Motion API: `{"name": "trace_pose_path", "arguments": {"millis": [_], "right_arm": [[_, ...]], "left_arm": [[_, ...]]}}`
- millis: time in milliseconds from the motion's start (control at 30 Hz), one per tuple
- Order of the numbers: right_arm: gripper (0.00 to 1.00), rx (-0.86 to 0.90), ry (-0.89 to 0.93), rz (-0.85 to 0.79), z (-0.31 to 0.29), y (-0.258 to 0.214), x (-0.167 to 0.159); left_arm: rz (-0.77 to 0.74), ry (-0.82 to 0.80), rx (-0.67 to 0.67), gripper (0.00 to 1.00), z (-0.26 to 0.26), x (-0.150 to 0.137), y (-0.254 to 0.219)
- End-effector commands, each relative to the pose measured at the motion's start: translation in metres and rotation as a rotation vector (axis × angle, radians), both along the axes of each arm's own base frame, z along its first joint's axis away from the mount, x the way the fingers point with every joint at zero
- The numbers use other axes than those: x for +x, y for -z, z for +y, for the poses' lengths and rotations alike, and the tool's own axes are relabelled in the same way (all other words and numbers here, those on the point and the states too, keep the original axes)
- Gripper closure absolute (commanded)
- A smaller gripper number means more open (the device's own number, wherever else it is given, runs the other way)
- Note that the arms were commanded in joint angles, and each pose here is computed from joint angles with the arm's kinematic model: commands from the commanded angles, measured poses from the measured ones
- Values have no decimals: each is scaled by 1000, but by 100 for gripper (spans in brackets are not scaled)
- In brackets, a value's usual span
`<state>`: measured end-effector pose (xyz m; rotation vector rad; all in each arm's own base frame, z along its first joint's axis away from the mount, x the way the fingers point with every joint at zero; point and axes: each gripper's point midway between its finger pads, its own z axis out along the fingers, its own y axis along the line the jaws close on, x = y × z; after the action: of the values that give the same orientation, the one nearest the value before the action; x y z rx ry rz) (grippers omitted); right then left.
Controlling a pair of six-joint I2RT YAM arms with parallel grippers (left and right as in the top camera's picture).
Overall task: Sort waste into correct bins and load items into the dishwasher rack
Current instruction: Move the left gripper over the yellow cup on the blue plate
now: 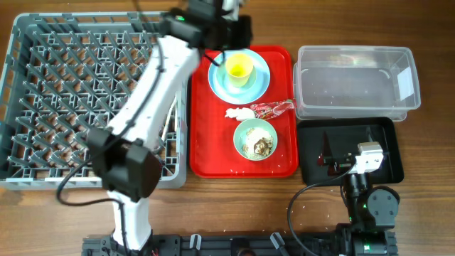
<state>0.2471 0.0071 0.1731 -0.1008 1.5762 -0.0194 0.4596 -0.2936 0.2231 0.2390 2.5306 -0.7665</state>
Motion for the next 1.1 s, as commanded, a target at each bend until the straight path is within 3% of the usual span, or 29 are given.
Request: {"name": "trace_pose_path", "arguments": {"millis": [0, 200, 1067], "right_arm": [[0, 0, 5, -7, -1, -1, 0], [0, 0, 5, -7, -1, -1, 0], [0, 0, 5, -7, -1, -1, 0]], "left_arm": [[-33, -14, 102, 83, -13, -2, 19], [-122, -126, 351, 80, -6, 8, 49], [38, -87, 478, 82, -1, -4, 130]]}}
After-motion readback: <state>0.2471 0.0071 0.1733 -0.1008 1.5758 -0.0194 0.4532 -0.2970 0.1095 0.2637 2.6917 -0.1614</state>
